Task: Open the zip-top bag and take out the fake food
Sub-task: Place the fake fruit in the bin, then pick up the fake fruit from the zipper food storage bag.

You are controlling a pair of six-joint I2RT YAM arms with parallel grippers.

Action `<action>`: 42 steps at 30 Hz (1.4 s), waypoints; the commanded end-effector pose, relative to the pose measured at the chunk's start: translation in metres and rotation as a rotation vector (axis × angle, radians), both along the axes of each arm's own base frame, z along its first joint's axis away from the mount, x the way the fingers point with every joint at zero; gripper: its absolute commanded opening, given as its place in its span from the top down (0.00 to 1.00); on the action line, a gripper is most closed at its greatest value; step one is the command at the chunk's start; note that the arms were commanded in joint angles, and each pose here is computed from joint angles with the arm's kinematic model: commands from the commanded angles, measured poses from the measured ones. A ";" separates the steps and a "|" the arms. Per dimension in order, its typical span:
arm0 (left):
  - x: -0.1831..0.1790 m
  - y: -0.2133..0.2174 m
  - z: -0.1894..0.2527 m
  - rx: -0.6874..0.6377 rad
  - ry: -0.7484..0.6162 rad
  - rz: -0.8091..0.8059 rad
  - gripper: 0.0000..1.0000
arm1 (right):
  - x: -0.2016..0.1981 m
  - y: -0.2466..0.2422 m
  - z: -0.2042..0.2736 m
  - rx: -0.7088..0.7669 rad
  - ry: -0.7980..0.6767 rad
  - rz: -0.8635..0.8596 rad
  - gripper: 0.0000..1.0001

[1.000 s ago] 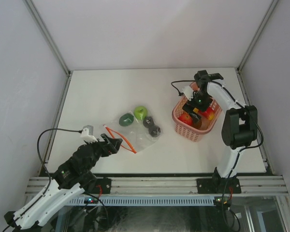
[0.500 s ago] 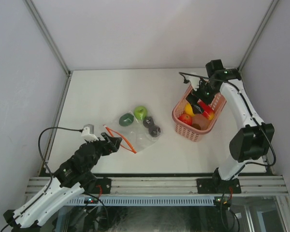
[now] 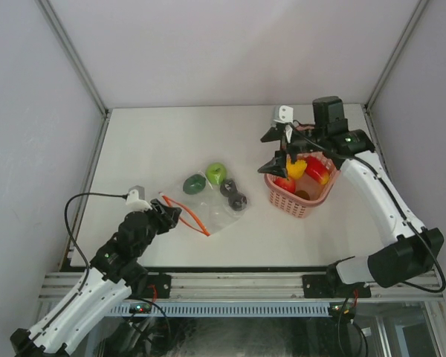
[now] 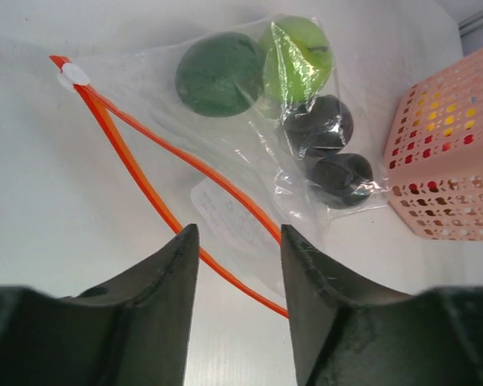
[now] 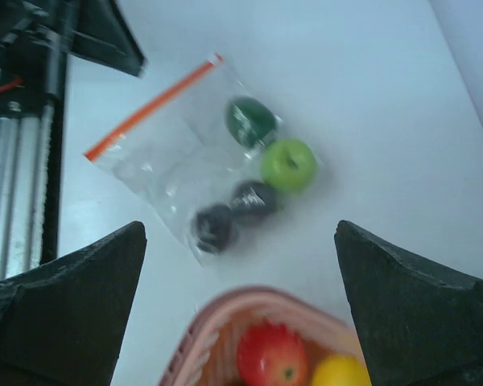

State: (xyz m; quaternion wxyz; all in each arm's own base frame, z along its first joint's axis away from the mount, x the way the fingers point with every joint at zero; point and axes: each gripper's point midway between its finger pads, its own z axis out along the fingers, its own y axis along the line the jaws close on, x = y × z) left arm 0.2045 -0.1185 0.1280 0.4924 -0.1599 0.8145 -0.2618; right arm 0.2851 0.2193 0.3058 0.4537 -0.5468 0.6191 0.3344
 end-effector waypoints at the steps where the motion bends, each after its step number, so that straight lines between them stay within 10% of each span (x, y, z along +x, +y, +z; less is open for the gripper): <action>1: 0.004 -0.005 -0.006 -0.034 -0.001 -0.041 0.57 | -0.015 0.053 0.031 0.177 -0.088 0.271 0.01; 17: 0.006 0.008 -0.047 -0.084 0.111 0.024 0.88 | 0.005 0.156 -0.083 -0.115 0.063 0.222 0.20; 42: 0.044 -0.018 -0.050 -0.208 0.059 -0.012 0.77 | 0.080 0.202 -0.154 -0.293 -0.096 0.170 0.59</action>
